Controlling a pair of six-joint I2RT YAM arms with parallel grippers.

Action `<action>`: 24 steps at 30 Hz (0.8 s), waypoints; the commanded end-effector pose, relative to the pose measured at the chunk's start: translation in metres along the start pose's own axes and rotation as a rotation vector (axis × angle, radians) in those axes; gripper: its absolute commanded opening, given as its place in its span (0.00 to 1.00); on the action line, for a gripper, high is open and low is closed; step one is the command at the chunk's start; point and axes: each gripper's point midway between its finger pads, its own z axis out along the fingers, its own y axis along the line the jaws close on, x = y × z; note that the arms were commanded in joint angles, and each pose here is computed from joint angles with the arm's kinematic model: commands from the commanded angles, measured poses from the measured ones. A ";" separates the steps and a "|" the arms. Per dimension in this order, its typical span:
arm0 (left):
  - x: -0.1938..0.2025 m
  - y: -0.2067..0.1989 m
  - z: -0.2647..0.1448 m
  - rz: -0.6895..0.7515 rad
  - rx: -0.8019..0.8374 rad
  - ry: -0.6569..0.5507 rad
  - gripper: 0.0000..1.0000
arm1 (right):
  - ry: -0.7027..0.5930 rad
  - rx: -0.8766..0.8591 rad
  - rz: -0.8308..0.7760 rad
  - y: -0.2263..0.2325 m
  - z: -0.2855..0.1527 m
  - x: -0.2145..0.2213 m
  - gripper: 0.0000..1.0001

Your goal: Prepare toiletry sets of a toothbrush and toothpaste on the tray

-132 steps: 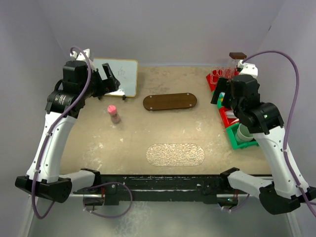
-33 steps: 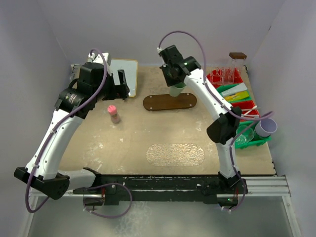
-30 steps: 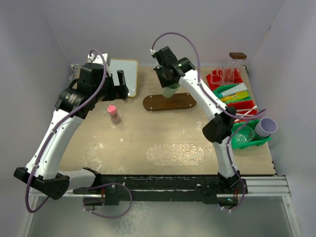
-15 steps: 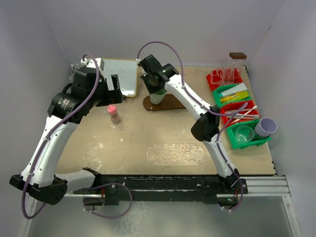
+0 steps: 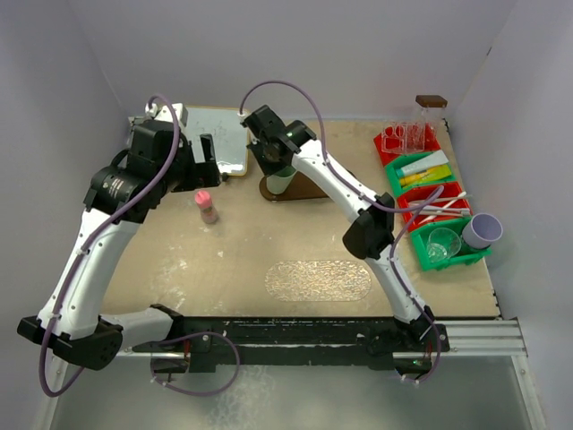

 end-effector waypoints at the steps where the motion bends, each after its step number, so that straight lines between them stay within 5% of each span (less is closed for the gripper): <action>1: -0.017 -0.001 -0.007 0.019 0.002 -0.060 1.00 | -0.050 0.022 0.004 -0.003 -0.010 -0.014 0.00; 10: -0.022 0.004 -0.012 0.031 -0.013 -0.082 1.00 | -0.046 0.018 0.005 0.000 0.001 -0.013 0.06; 18: -0.025 0.003 -0.014 0.036 -0.006 -0.092 1.00 | -0.119 -0.025 0.030 0.004 -0.021 -0.034 0.34; 24: -0.029 -0.001 -0.017 0.038 0.021 -0.112 1.00 | -0.256 -0.079 0.061 -0.005 -0.108 -0.062 0.55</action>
